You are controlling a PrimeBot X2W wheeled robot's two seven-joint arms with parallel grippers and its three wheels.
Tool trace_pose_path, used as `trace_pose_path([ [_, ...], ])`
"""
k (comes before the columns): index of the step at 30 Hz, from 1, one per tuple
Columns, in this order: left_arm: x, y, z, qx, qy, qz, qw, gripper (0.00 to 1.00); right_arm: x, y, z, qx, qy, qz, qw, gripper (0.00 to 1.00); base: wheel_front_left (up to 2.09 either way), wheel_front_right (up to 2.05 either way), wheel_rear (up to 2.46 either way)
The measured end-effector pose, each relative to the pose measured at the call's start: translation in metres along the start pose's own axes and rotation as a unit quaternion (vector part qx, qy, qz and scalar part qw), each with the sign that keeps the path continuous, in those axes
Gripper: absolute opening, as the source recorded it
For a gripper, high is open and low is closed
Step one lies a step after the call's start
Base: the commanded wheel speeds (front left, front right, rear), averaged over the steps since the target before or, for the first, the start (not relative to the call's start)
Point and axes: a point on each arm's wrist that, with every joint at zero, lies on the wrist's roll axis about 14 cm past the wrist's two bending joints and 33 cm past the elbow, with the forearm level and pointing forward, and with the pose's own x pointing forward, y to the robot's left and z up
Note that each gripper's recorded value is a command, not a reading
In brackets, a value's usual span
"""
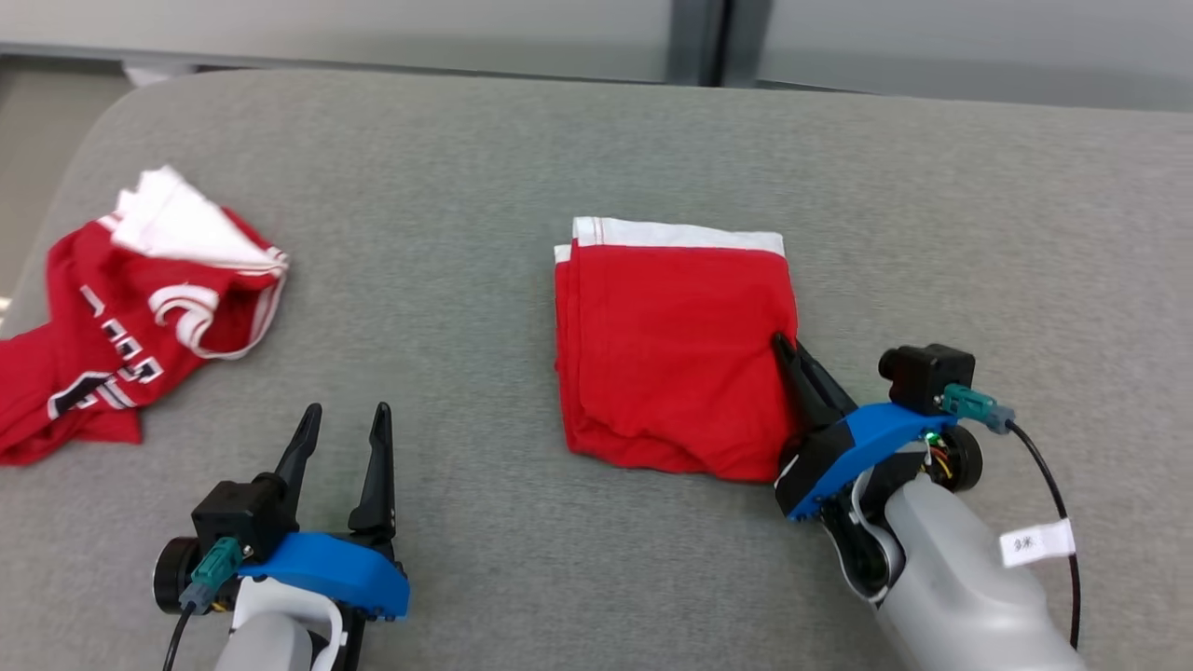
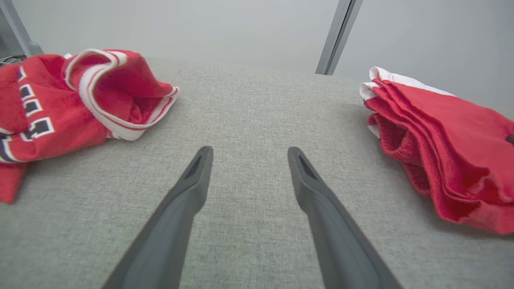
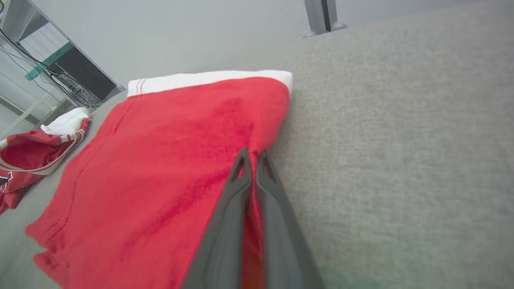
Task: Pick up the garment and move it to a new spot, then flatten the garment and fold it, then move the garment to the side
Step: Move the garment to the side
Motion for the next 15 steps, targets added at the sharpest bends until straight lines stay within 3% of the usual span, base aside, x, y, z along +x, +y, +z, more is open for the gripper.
trace_pose_path([
  [7, 0.02, -0.046, -0.009, 0.009, 0.01, -0.07, 0.997, 1.0, -0.048, -0.044, 0.002, 0.004, -0.021, -0.063, 0.998, 0.0, 0.0, 0.0, 0.0],
  [15, 0.038, -0.138, -0.02, 0.015, 0.02, -0.198, 0.98, 1.0, -0.119, -0.095, 0.017, 0.012, -0.066, -0.155, 0.986, 0.0, 0.0, 0.0, 0.0],
])
